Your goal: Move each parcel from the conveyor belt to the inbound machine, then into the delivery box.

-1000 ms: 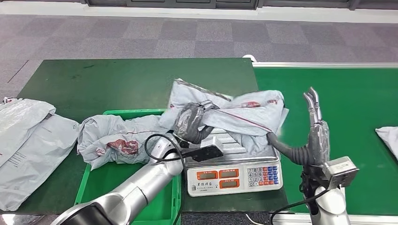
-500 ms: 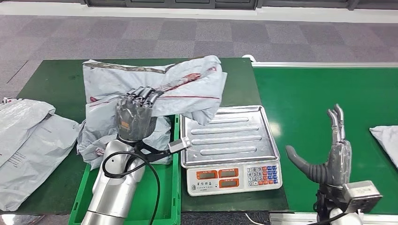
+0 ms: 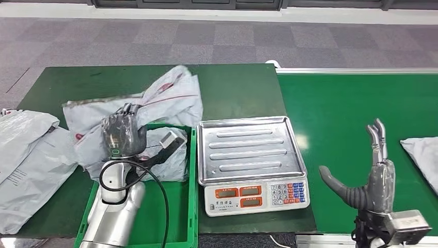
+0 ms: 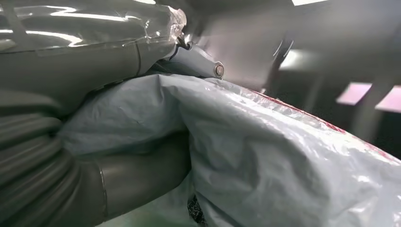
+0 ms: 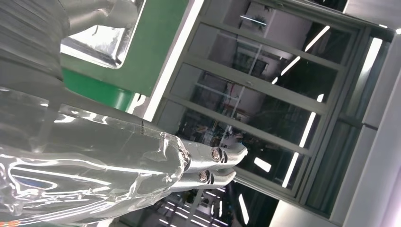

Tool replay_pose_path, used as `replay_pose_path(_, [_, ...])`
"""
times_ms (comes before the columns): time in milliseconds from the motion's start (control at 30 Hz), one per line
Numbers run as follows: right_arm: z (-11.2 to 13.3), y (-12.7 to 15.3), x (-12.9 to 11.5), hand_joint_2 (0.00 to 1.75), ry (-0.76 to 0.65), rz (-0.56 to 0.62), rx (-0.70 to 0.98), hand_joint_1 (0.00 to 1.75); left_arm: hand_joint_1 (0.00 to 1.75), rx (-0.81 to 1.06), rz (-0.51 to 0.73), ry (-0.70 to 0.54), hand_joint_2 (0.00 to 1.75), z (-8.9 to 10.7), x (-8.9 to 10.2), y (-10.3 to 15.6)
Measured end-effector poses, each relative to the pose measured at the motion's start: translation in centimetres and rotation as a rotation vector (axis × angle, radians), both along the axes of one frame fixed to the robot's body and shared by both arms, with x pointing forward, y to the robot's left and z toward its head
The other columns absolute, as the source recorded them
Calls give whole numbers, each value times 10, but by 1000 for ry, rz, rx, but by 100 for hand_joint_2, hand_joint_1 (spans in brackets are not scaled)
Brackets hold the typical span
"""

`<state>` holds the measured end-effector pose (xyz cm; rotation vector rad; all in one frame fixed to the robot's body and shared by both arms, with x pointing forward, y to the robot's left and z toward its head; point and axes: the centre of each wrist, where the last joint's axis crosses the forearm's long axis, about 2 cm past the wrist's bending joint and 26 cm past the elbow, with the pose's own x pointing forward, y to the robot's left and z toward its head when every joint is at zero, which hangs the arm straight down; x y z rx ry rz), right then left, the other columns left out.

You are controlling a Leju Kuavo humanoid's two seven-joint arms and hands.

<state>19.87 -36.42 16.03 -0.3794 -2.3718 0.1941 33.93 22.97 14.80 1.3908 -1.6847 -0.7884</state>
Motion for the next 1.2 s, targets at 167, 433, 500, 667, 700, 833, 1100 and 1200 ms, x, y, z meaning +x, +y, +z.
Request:
replay_pose_path(167, [2,-6,-5,175,0,-7,-12,0,175,47,54,191,175,-33,-12,24])
replay_pose_path(433, [3,-12,-10,175,1,-37,-23,0,175,93,80,417,175,-60,-21,43])
replay_pose_path(500, [3,-12,-11,175,2,-39,-23,0,175,101,77,477,175,-64,-21,45])
replay_pose_path(667, [3,-17,-13,175,5,-66,-45,0,175,135,40,713,175,-79,-16,48])
replay_pose_path(700, [3,-17,-13,175,7,-75,-54,0,175,134,32,735,175,-82,-15,48])
replay_pose_path(833, [1,-17,-15,175,14,-91,-71,0,115,121,17,775,175,-89,-14,47])
replay_pose_path(1100, [2,-17,-15,175,15,-102,-92,0,0,-36,11,626,175,-83,-16,43])
replay_pose_path(1200, [3,-16,-14,175,12,-105,-94,0,0,-191,-18,436,175,-73,-22,42])
